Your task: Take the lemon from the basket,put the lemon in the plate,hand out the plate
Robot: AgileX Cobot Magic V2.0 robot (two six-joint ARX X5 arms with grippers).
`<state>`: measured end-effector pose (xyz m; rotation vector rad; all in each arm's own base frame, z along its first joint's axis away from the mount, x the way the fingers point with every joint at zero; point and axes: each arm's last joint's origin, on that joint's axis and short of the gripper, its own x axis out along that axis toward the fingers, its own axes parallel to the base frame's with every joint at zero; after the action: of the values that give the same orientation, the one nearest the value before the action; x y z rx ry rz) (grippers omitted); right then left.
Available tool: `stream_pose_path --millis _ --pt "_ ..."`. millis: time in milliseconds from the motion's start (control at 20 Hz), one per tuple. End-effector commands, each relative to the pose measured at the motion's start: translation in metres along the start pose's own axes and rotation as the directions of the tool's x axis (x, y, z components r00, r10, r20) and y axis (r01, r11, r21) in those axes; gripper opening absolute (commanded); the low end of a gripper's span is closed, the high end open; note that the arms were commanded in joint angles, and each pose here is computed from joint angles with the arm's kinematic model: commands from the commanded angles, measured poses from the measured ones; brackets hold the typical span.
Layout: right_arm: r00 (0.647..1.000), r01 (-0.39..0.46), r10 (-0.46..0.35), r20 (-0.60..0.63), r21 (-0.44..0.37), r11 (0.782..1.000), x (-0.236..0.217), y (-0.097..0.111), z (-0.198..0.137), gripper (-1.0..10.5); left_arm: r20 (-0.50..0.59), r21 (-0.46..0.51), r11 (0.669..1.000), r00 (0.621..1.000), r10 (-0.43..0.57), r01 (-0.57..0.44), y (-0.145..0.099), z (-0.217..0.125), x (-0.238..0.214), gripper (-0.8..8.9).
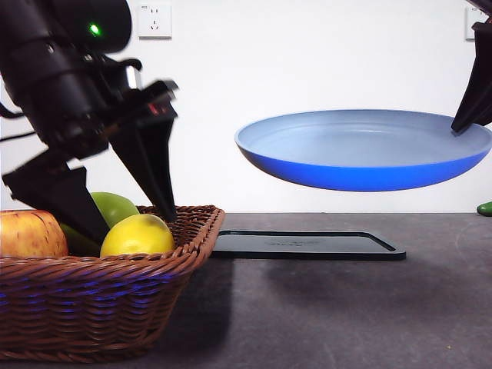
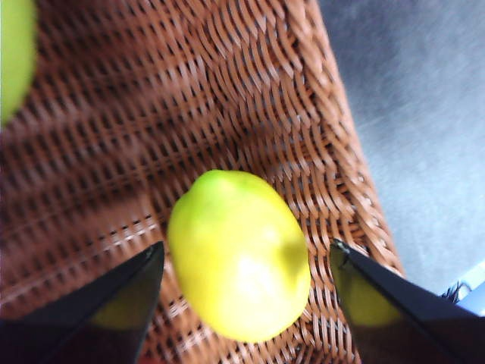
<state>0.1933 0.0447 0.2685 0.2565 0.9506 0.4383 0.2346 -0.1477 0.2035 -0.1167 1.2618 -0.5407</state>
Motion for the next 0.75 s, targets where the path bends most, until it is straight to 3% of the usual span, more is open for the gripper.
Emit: stream_pose_path --millis 50,300,500,750 --pt "1.0 -0.01 0.01 0.017 0.0 1.0 -0.001 0.002 0.005 0.0 -0.017 0.009 1.0 1.0 0.012 -0.012 -0.005 0.004 0.01 3.8" --pt "1.0 -0.01 0.01 0.016 0.0 1.0 -0.001 0.002 0.004 0.0 -0.027 0.056 0.998 0.999 0.045 -0.043 -0.009 0.004 0.024 3.73" --pt "1.0 -0.009 0.009 0.017 0.0 1.0 -0.001 0.002 0.004 0.0 -0.028 0.074 0.996 0.999 0.043 -0.041 -0.01 0.003 0.024 1.91" --pt "0.999 0.042 -0.042 0.023 0.002 0.999 0.0 0.0 0.005 0.0 0.02 0.106 0.994 0.999 0.028 -0.03 -0.018 0.012 -0.003 1.78"
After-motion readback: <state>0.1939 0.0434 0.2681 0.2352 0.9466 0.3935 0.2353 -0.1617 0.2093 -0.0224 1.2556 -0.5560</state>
